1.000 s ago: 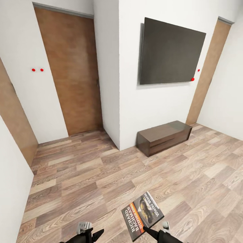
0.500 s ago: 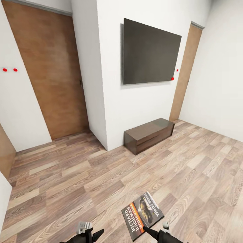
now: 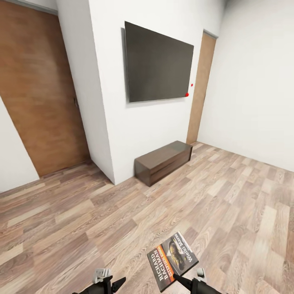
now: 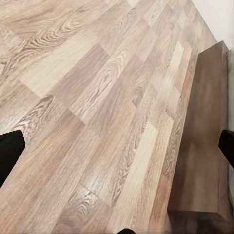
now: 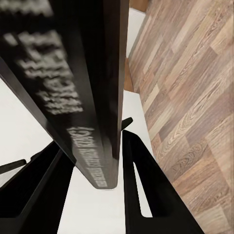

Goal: In the bedroom, move the book from the bed onto either nightstand, and place the two sandals side by side next to the bed.

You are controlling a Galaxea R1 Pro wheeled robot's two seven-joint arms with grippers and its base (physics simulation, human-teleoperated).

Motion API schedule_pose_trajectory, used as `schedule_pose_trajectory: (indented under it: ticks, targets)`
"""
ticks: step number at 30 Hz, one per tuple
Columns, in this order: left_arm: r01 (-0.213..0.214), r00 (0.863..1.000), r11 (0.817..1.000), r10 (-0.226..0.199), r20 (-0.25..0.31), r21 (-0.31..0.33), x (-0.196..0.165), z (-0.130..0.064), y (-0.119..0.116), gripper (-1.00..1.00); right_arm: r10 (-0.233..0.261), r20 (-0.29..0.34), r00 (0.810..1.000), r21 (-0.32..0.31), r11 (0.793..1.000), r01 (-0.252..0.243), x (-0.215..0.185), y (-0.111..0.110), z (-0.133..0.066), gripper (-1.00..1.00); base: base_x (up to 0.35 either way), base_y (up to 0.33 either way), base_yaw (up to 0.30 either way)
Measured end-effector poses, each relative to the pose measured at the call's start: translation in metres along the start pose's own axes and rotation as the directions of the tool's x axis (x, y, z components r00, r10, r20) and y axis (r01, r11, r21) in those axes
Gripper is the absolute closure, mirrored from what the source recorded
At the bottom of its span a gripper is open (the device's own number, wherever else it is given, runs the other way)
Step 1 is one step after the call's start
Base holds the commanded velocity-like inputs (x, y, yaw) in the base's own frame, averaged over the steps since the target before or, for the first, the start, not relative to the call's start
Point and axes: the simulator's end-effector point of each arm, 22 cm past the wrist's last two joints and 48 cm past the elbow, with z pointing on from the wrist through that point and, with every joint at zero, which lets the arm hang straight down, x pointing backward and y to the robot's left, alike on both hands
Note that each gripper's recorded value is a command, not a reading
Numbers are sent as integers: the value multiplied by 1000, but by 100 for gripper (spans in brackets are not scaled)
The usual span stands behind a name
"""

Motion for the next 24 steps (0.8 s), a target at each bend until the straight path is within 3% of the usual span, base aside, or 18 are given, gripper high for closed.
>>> schedule_pose_trajectory:
  ticks: [10,24]
  targets:
    - [0,1000,1000,0,0,-1,0,0,0,-100,0,3,1000,-1,1000,0,-1,0,0,100,28,-3,-250]
    - [0,1000,1000,0,0,0,0,0,0,-100,-35,13,999,0,999,35,-3,0,0,100,261,-83,-38]
